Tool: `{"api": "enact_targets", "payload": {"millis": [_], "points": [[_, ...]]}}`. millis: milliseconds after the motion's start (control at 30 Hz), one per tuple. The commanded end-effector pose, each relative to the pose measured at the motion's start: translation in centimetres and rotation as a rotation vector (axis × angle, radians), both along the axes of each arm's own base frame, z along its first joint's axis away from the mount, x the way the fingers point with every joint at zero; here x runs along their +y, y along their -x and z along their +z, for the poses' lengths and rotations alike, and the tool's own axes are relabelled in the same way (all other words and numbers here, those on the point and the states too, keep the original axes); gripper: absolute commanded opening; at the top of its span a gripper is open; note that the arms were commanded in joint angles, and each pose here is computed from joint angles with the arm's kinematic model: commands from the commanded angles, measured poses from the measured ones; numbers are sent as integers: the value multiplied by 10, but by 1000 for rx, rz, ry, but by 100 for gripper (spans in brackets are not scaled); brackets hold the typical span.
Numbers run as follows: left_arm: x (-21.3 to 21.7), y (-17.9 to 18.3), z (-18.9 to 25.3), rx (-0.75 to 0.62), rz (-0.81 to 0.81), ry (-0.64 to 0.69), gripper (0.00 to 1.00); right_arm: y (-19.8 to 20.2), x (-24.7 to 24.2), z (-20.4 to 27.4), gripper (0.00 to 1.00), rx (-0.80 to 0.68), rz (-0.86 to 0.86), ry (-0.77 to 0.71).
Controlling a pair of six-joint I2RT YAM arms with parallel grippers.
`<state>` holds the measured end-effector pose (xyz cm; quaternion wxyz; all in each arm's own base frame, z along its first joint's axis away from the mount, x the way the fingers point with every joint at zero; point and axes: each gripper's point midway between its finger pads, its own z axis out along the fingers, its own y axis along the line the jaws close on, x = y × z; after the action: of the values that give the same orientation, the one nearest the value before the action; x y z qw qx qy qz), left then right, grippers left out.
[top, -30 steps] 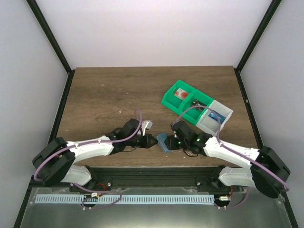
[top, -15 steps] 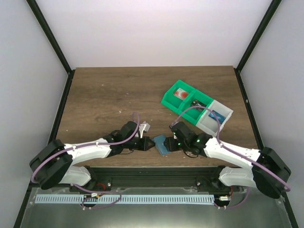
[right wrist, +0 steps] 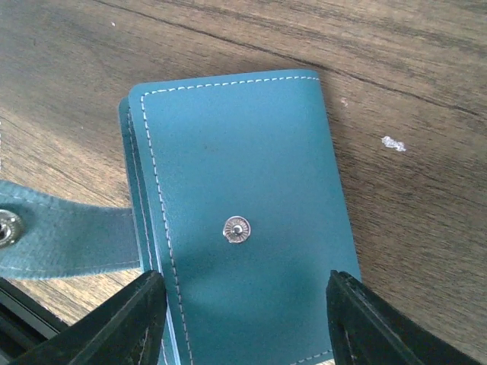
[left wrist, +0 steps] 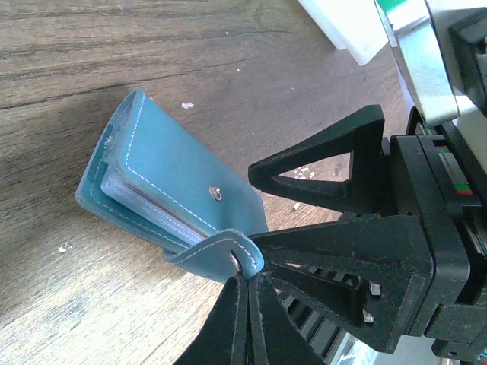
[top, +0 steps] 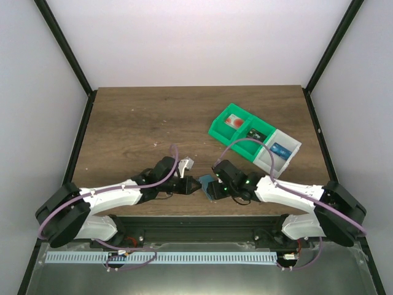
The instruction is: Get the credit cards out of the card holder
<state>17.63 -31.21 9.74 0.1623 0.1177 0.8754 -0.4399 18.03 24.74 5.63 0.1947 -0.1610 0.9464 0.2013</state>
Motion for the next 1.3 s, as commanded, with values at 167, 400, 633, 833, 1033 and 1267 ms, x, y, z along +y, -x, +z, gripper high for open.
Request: {"api": "enact_targets", "payload": {"millis": [167, 400, 633, 833, 1033, 1267], "points": [[-3, -1, 13, -18, -7, 38, 0, -15, 1, 15, 48, -84, -26, 16], [3, 5, 8, -5, -8, 27, 0, -23, -14, 32, 21, -161, -67, 51], [13, 9, -2, 6, 8, -1, 0, -23, -20, 30, 0, -162, -67, 84], [43, 1, -27, 23, 132, -175, 0, -13, -22, 38, 0, -88, -118, 51], [74, -15, -34, 1, 253, -272, 0, 0, -49, 12, 1, -8, -191, 86], [77, -18, -40, 10, 259, -270, 0, 0, -68, -13, 3, 64, -334, 88]]}}
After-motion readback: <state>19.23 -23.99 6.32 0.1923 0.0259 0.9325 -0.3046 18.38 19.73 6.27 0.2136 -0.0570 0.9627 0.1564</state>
